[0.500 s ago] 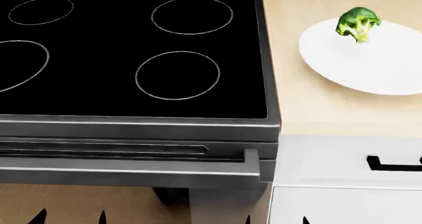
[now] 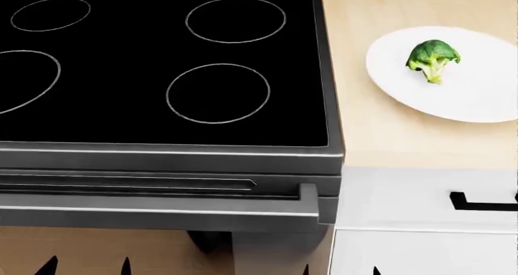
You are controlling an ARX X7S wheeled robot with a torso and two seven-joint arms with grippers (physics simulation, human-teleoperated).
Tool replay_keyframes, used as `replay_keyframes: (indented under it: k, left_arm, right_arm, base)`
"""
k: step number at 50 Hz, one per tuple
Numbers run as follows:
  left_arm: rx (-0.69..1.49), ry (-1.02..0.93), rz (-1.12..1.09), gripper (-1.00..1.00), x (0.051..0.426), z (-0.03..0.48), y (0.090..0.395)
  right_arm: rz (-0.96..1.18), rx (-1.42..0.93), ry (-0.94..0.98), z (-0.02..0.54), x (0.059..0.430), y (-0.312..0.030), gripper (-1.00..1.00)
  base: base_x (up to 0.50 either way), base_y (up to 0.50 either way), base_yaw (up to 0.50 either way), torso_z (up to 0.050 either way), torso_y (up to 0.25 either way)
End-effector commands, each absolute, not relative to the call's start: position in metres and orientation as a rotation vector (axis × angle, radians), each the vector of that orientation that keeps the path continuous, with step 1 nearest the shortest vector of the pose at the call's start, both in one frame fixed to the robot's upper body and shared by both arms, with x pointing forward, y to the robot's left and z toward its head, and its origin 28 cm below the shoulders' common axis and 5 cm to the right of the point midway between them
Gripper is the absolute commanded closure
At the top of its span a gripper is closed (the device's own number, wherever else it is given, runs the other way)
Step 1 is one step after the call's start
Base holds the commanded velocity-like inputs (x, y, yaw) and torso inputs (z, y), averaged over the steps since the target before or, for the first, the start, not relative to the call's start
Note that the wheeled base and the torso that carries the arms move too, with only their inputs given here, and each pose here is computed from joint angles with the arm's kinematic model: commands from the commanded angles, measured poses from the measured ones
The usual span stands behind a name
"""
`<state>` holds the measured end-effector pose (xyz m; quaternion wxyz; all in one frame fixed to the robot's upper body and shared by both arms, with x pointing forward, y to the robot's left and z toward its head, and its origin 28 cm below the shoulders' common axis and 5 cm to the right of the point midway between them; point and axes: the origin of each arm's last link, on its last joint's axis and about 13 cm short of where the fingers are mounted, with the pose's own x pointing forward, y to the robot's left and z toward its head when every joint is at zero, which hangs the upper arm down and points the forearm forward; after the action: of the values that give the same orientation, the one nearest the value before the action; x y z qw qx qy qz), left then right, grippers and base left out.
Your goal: Pick the broccoli from the counter and place it in the microwave.
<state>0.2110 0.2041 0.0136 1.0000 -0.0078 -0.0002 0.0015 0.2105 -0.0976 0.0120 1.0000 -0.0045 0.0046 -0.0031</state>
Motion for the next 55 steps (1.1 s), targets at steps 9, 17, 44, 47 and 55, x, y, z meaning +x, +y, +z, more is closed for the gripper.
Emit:
replay_keyframes:
  k: [9,17,44,47,55]
  left_arm:
    - [-0.036,0.017,0.003,-1.0,0.213,0.014,0.203]
    - [-0.039,0.019,-0.002,-1.0,0.214,0.014,0.203]
    - [-0.074,-0.011,0.014,-1.0,0.221,0.037,0.211]
    - [-0.113,-0.074,-0.047,-1.0,0.214,0.094,0.22]
    - [-0.027,-0.199,-0.167,-1.0,0.183,0.187,0.229]
  right_arm:
    - [-0.003,-0.016,0.022,0.012,0.212,-0.098,-1.0]
    - [-0.002,-0.023,0.026,0.012,0.214,-0.098,-1.0]
    - [0.001,0.037,-0.048,0.04,0.221,-0.103,-1.0]
    - [0.051,0.045,-0.126,0.101,0.215,-0.111,-1.0]
    - [0.14,-0.056,-0.244,0.198,0.181,-0.121,-1.0]
  base:
    - [0.0,0.0,0.0,0.05,0.013]
    - [0.0,0.0,0.0,0.05,0.012]
    - [0.0,0.0,0.0,0.041,0.01]
    - [0.0,0.0,0.0,0.0,0.0]
    - [0.0,0.0,0.0,0.0,0.0]
